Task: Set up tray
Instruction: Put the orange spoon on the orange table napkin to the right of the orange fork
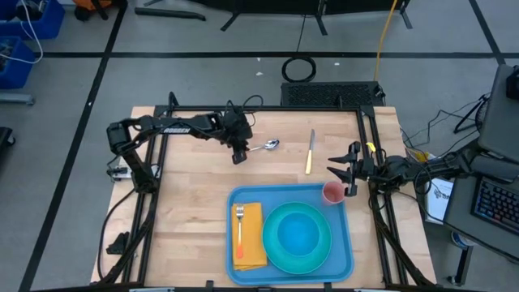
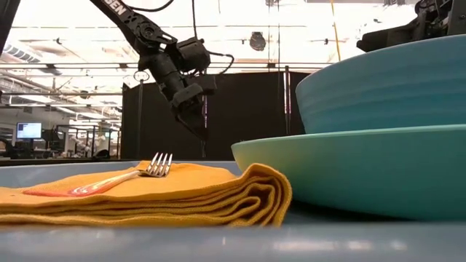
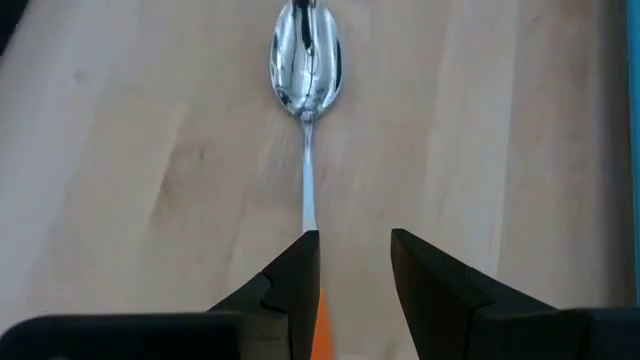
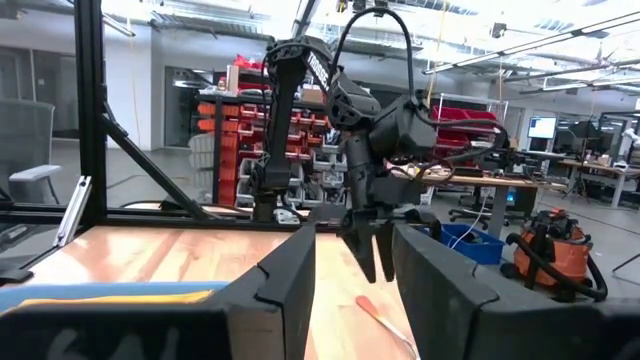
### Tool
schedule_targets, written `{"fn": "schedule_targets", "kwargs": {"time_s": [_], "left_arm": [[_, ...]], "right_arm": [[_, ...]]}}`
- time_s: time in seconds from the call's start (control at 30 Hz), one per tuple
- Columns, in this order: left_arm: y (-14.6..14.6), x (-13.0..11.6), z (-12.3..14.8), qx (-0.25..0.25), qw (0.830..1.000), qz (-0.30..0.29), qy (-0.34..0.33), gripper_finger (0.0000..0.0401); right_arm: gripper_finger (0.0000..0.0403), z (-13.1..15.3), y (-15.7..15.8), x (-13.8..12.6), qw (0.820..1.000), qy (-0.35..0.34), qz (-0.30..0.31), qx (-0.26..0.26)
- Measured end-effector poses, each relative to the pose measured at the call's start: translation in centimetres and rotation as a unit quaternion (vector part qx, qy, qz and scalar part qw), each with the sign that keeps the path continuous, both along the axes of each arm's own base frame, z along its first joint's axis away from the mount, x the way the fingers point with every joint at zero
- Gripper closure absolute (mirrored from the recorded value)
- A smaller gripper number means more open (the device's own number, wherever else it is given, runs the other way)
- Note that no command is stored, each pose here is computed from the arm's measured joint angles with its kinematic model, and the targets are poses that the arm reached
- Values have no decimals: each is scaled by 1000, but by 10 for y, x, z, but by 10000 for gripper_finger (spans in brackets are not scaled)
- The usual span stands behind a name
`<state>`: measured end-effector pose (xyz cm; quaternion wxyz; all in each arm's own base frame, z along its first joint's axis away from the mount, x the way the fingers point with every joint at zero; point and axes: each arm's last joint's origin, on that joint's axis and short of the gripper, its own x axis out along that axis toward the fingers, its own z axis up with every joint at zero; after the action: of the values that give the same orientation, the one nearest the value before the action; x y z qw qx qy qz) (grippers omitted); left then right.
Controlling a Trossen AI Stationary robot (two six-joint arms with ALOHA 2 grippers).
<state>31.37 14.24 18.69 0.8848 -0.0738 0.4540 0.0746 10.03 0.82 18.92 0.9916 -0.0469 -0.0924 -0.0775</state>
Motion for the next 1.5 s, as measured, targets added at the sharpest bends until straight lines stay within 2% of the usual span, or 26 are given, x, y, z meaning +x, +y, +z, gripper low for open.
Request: {"fn": "schedule_targets", "kwargs": {"time_s": [0.17,0.27,0.47,0.6,0.8,0.93,1.13,1.5], "left_arm": [[3,9,-11,2,1000,-16,16,272],[9,23,-7,6,999,-26,18,272],[21,46,-13,-36,993,-45,103,272],[27,56,-17,-40,989,-43,136,272],[29,60,-18,-26,989,-62,130,272],[32,59,-18,-48,990,-70,115,272],[39,56,-19,-54,991,-60,110,272],[43,59,-35,-56,990,-46,125,272]], "right_arm": [[277,0,0,0,1000,0,0,0],[277,0,0,0,1000,0,0,0],[277,0,0,0,1000,0,0,0],[277,0,0,0,1000,0,0,0],[277,0,0,0,1000,0,0,0],[277,0,0,0,1000,0,0,0],[277,0,0,0,1000,0,0,0],[277,0,0,0,1000,0,0,0]]}}
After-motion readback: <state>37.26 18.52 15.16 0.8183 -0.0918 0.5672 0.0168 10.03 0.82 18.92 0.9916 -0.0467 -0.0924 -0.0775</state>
